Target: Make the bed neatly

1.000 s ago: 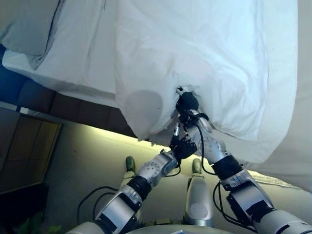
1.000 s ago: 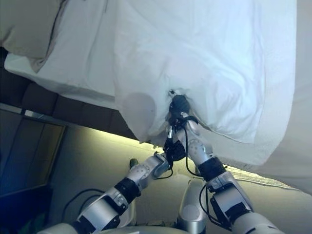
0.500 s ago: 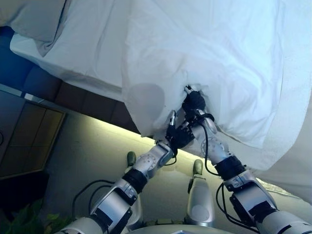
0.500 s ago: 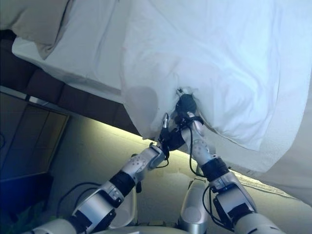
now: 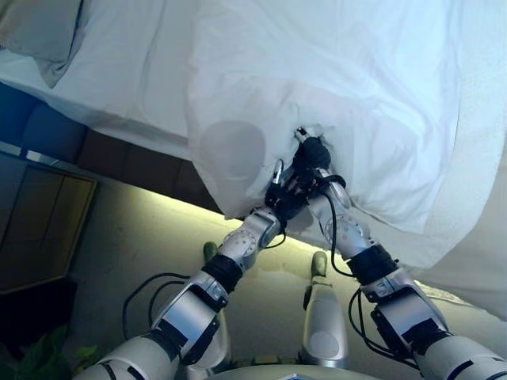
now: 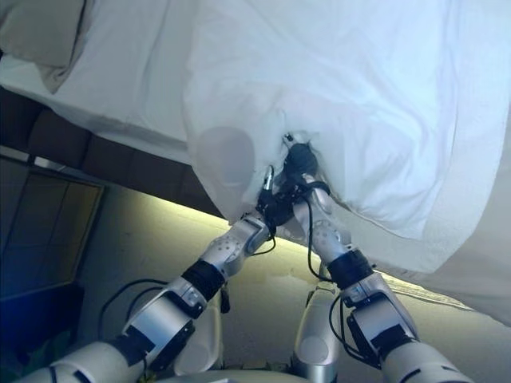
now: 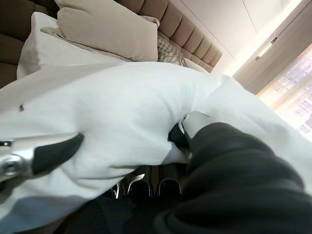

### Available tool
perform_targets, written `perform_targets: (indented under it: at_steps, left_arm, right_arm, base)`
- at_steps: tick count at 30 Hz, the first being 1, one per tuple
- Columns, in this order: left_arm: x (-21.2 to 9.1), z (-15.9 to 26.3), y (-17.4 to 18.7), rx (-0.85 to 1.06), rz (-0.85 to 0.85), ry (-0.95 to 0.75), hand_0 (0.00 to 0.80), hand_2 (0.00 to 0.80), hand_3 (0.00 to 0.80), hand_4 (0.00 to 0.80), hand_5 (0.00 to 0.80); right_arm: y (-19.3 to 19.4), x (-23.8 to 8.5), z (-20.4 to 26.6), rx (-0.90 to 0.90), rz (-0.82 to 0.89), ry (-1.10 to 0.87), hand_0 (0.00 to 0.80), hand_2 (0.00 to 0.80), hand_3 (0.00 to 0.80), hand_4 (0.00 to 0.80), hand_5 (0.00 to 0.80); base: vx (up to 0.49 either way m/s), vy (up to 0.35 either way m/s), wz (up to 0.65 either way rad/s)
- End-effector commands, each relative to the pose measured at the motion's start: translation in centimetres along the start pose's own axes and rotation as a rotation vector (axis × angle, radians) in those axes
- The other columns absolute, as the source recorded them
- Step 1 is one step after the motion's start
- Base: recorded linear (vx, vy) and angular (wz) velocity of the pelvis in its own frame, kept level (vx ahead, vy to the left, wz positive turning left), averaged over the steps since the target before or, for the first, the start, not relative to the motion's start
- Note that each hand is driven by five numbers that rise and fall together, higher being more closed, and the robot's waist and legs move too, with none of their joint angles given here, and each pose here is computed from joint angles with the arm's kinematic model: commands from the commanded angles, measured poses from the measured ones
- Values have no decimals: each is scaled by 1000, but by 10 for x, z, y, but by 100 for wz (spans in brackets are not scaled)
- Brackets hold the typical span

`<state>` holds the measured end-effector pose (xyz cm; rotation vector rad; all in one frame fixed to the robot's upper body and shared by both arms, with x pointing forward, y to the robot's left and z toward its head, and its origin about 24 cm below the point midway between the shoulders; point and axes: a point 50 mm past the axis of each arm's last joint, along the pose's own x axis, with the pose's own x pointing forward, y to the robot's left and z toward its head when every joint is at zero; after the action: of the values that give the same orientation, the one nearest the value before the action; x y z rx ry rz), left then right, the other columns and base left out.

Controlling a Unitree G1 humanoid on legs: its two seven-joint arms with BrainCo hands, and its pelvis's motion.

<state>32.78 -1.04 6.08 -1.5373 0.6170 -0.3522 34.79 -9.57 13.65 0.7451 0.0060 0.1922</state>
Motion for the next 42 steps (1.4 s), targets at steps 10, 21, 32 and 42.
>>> perform_targets:
  at_steps: [10, 21, 32, 42]
  left_arm:
    - [12, 14, -27, -24, -61, -41, 800, 800, 800, 800, 800]
    - [7, 24, -21, -17, -42, -57, 800, 800, 800, 800, 800]
    - [-12, 44, 21, -29, 111, -149, 800, 800, 800, 800, 800]
    - [-34, 53, 55, -48, 177, -190, 800, 800, 800, 800, 800]
  right_arm:
    - [56, 7, 31, 31, 241, -107, 800, 800, 800, 800, 800]
    - [31, 1, 16, 48, 171, -74, 800, 800, 800, 800, 800]
    - [-17, -26, -23, 61, 21, 53, 0, 0, 0, 0, 0]
    - [-72, -70, -47, 128, -86, 118, 0, 0, 0, 0, 0]
  base:
    - [3, 30, -3]
    - [13, 8, -1]
    - [123, 3, 4]
    - [86, 8, -6]
